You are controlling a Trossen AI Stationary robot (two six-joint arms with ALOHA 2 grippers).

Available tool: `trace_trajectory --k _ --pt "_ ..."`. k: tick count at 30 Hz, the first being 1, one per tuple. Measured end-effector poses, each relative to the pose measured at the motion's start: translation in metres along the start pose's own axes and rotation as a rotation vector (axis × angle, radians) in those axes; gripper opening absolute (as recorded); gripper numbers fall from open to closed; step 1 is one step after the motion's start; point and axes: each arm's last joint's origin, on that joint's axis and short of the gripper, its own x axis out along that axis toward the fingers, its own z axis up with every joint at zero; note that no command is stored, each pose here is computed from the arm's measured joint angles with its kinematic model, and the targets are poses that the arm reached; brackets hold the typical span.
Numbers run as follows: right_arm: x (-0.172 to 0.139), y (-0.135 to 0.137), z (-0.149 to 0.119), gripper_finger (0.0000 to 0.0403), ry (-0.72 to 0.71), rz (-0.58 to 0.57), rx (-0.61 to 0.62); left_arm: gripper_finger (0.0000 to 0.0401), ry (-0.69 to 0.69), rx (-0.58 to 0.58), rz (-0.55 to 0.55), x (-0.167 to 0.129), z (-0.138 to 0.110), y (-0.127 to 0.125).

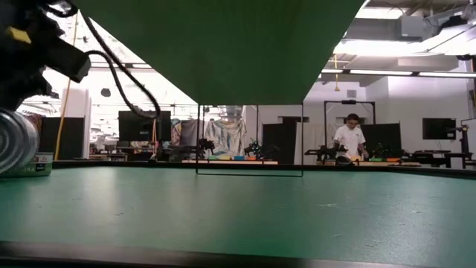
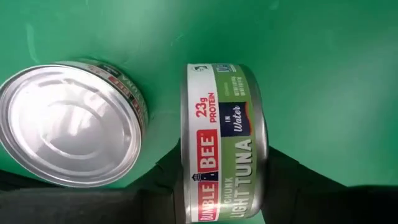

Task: Stack canned seafood by type on shelf
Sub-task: Stack the green white tuna can on top of the other green white tuna can on the shelf

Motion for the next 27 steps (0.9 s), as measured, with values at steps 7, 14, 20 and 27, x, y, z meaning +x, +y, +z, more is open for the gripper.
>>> trace_trajectory --k 7,14,20,27 --pt "0.001 -0.001 0.001 0.0228 0.0 -0.006 0.004 0.0127 -0.128 0.107 -0.136 -0.026 -0.011 0.005" --pt "0.005 -0.007 0.003 0.0228 0.005 -0.034 0.026 0.0135 -0.398 0.519 -0.327 -0.062 -0.036 -0.006" --pt "0.01 -0.015 0.006 0.0228 0.009 -0.057 0.119 0.0138 -0.664 0.874 -0.171 -0.087 -0.05 -0.012" --pt "0.016 -0.024 0.01 0.0228 0.004 -0.092 0.27 0.0137 -1.075 1.154 0.118 -0.115 -0.044 -0.031"
